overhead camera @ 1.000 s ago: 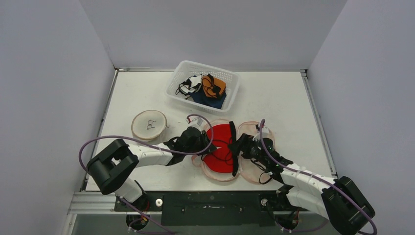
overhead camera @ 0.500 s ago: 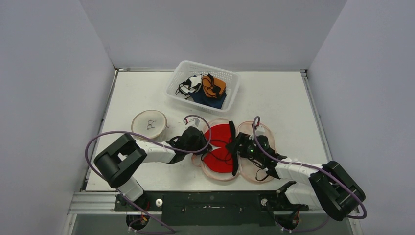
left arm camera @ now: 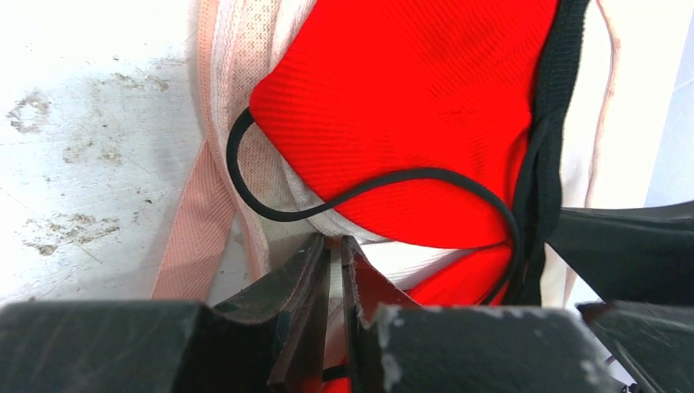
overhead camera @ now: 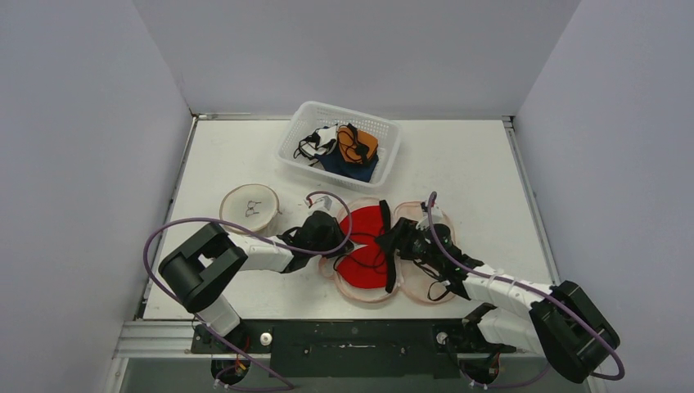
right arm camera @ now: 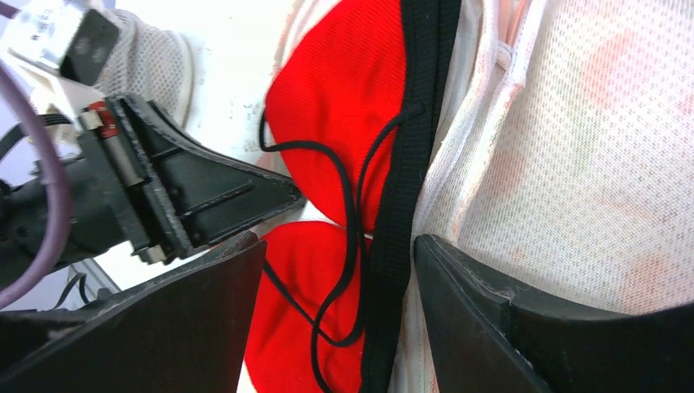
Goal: Unzip the laundry bag and remove the bra
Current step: Pick up the bra from the laundry bag.
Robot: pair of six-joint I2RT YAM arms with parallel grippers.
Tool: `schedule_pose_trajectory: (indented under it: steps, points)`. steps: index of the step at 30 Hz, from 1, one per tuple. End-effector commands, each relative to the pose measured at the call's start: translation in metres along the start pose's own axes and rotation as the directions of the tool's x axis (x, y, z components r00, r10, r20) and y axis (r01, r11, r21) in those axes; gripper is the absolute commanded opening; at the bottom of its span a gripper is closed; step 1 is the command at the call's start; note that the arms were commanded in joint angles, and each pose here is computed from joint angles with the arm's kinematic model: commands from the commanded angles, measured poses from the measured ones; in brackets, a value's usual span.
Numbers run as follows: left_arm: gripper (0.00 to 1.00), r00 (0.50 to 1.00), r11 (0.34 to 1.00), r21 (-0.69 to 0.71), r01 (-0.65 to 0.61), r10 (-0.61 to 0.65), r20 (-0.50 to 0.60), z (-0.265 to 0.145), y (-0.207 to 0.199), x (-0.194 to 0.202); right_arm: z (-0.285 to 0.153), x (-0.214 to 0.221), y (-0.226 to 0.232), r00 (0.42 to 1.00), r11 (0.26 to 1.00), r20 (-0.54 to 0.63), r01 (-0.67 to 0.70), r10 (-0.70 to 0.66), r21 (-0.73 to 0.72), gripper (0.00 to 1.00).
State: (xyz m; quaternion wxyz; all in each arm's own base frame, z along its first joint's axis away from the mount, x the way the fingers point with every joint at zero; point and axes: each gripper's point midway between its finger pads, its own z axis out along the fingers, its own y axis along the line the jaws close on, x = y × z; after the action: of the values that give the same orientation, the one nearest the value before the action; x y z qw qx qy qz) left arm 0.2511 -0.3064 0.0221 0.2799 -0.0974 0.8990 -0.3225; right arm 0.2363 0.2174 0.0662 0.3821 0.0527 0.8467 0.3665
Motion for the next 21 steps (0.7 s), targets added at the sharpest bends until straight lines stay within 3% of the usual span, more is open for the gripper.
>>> schedule_pose_trajectory:
  steps: [1,7,14,21]
  points:
    - [0.10,1.000,1.000,-0.002,-0.001,0.001,0.024,0.002,0.003,-0.005,-0.004,-0.021,0.027,0.998,0.998,0.055,0.041,-0.038,-0.057,0.68]
    - [0.10,0.999,1.000,0.003,0.000,0.000,0.033,-0.005,-0.001,-0.009,-0.003,-0.018,0.036,0.998,0.996,0.039,0.055,-0.052,-0.076,0.66]
    - [0.11,0.998,0.999,0.036,-0.007,0.005,0.059,-0.030,-0.017,-0.022,-0.006,-0.018,0.009,0.996,0.996,0.042,0.070,-0.073,0.062,0.76]
    - [0.13,0.996,0.991,0.131,-0.021,0.010,0.085,-0.065,-0.048,-0.037,-0.015,-0.026,0.008,0.993,0.992,0.069,0.085,-0.091,0.089,0.80]
